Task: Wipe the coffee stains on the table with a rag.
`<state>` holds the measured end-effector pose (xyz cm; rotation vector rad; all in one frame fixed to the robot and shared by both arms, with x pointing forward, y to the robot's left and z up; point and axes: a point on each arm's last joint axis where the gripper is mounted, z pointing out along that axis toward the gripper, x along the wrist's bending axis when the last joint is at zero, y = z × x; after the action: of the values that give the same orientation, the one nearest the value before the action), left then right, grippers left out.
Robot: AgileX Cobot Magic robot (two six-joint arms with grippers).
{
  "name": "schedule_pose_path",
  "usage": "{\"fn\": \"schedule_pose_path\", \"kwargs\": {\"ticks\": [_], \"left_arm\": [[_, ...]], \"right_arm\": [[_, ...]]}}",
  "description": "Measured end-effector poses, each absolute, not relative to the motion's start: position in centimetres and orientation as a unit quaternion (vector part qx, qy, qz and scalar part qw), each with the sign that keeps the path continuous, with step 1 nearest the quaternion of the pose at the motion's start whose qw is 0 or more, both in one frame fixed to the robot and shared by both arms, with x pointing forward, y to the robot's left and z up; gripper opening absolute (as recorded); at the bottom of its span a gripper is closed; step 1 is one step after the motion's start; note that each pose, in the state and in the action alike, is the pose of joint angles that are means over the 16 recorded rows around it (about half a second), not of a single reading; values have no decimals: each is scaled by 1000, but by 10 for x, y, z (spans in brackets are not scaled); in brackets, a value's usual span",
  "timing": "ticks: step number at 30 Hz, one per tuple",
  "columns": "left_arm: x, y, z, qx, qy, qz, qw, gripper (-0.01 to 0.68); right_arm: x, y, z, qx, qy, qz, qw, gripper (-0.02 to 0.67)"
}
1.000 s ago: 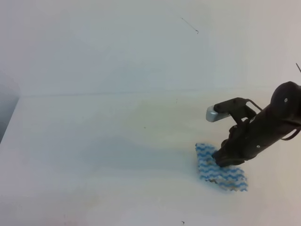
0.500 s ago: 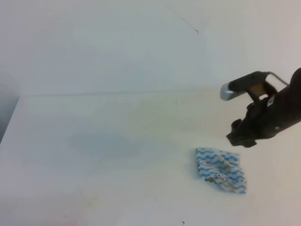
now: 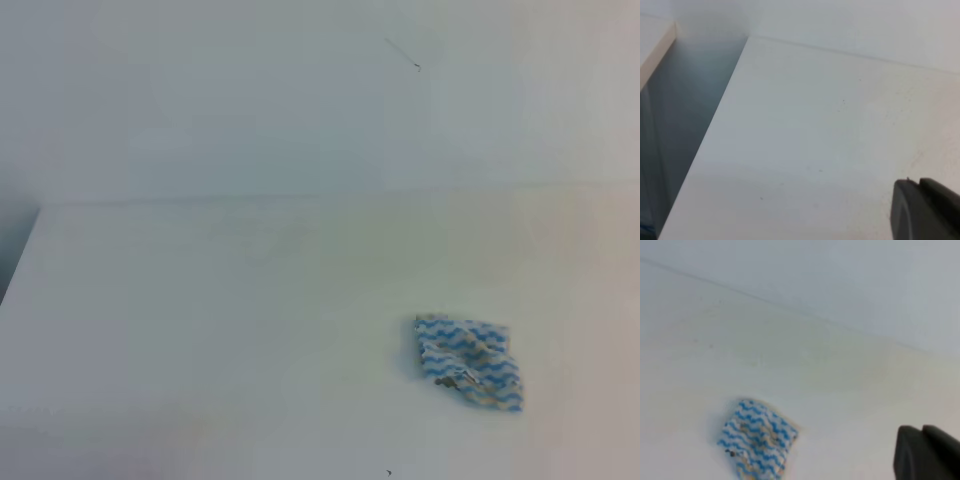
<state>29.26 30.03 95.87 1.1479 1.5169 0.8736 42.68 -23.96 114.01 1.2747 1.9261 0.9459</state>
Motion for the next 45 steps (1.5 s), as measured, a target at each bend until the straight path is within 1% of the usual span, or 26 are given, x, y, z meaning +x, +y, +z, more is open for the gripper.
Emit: {"fn": "schedule_pose_path", "kwargs": {"ticks": [4, 8, 12, 16, 24, 34, 38, 45], "left_arm": [[293, 300, 959, 475, 627, 361, 500, -1], [293, 300, 959, 475, 627, 361, 500, -1], [293, 300, 959, 475, 627, 361, 500, -1], [293, 300, 959, 475, 627, 361, 500, -1], [293, 300, 959, 475, 627, 361, 500, -1], [293, 300, 959, 475, 627, 361, 500, -1], [293, 300, 959, 475, 627, 361, 500, -1], [293, 300, 959, 475, 628, 361, 501, -1]], "right_arm": [[377, -256, 1131, 484, 704, 398, 335, 2], [338, -270, 1108, 484, 679, 429, 347, 2], [311, -279, 1088, 478, 656, 459, 362, 2], [294, -285, 1074, 468, 638, 482, 376, 1], [280, -290, 1065, 460, 625, 498, 388, 0], [282, -290, 1055, 470, 626, 484, 391, 0], [284, -292, 1046, 483, 617, 472, 403, 0], [286, -295, 1021, 498, 588, 466, 436, 0]]}}
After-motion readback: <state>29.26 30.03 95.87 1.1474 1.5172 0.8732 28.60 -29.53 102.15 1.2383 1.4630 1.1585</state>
